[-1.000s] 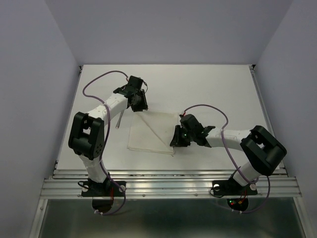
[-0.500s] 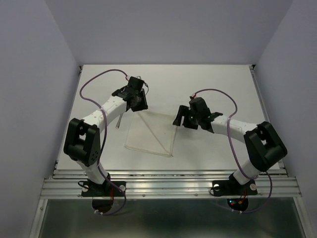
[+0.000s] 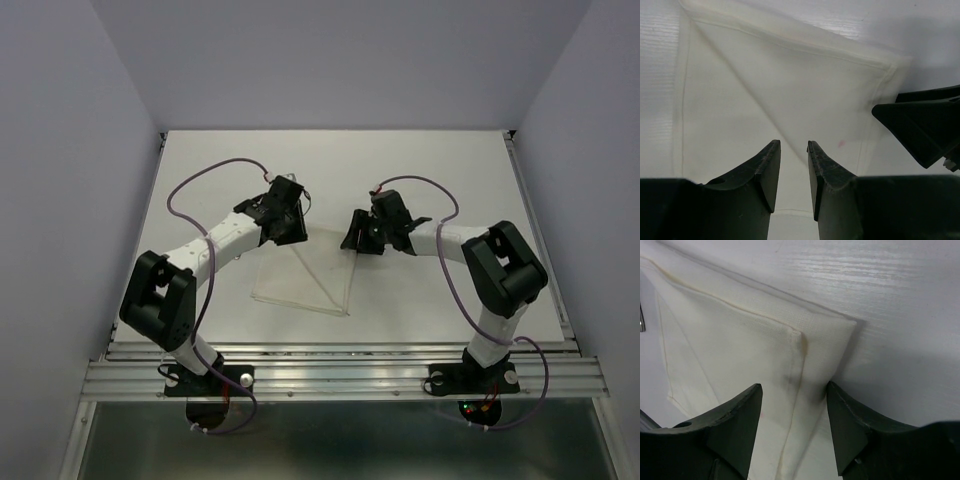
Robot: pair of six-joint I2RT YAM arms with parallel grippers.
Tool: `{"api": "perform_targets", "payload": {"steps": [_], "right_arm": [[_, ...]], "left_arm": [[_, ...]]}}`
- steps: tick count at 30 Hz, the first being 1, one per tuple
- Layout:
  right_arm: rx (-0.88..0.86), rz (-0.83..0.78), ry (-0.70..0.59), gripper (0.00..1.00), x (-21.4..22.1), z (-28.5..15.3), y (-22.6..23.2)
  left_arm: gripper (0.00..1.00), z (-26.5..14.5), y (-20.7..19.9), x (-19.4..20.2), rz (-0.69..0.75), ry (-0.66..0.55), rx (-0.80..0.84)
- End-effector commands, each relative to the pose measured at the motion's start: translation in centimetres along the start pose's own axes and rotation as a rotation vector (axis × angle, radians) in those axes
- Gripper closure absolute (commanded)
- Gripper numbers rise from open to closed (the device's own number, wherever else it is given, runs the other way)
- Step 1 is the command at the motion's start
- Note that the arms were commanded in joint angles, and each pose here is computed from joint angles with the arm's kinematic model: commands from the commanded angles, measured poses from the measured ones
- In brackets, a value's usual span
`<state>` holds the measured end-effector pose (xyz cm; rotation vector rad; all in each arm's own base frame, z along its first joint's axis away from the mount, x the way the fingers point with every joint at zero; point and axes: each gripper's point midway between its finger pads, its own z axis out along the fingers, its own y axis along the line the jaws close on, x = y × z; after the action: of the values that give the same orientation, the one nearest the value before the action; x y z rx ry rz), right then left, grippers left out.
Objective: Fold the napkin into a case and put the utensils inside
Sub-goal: Pick up the upper triangle-folded napkin from the center of the board.
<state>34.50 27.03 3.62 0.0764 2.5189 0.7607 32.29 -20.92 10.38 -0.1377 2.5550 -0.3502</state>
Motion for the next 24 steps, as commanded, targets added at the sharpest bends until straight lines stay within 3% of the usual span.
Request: {"api": "perform_targets", "payload": {"steps": [1,7,8,9,13,16,24], "right_arm": [[0.056,0.028,0.008,0.43,0.4,1.5,-1.3],[0.126,0.014,0.023,0.47,0.8,2.5,-3.0],[0.134,0.017,0.036,0.65,1.1,2.8,-3.3],[0.135,0.022,0.036,0.66,1.1,2.8,-3.3],[0.141,0.037,0.011,0.91,0.6,2.5,-3.1],[0.16,0.068,-0.024,0.99,-0.1,1.7,-3.6],[0.243,0.211,-0.114,0.99,-0.9,-1.5,-8.3]], "left_arm": [[0.61,-0.6,-0.7,0.5,-0.003,-0.014,0.015],[0.61,-0.7,-0.1,1.6,0.005,-0.003,-0.002],[0.61,-0.6,0.3,1.8,0.006,-0.001,-0.011],[0.61,-0.6,0.3,1.8,0.006,-0.001,-0.011],[0.61,-0.1,0.4,2.1,0.017,0.011,-0.019],[0.61,0.0,0.0,1.8,0.028,0.007,-0.015],[0.61,-0.3,-2.1,-0.8,0.085,-0.043,0.011]]}}
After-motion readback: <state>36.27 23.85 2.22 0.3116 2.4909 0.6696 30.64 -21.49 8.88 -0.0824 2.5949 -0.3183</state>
